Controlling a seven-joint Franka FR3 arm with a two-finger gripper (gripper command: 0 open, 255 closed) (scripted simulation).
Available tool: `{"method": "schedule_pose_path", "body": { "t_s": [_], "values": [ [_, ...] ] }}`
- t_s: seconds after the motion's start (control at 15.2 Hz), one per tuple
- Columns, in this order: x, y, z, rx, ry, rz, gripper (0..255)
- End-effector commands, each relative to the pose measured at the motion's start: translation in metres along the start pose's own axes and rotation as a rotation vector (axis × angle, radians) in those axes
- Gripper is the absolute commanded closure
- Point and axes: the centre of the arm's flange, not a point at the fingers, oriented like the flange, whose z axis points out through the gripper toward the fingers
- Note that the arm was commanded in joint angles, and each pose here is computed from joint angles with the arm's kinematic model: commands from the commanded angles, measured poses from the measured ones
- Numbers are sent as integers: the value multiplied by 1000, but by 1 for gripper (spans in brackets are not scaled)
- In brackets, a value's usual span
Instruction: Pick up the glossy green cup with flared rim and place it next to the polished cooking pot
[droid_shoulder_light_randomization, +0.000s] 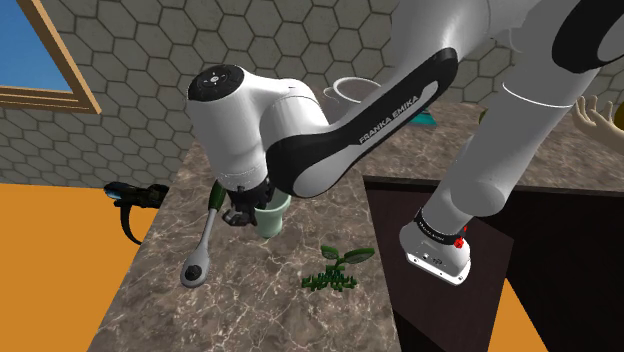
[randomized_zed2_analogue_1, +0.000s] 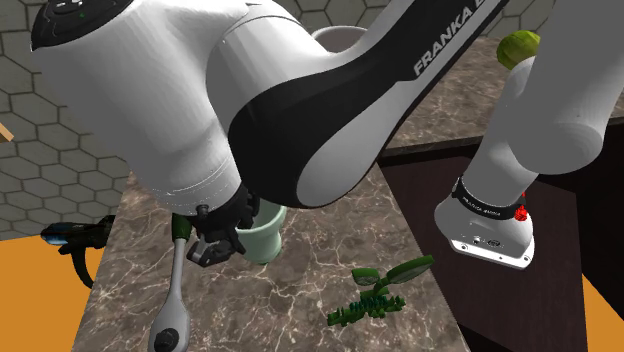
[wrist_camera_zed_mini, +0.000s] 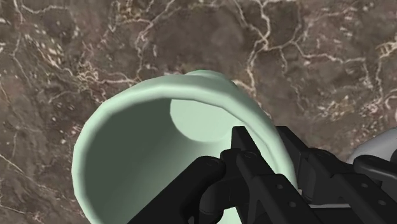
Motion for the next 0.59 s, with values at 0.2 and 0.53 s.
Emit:
{"method": "schedule_pose_path", "body": {
  "t_s": [0.2,0.53],
  "values": [
    [1,4,-26,0,0,0,255],
    [1,8,-52,0,0,0,255]
  ]
}}
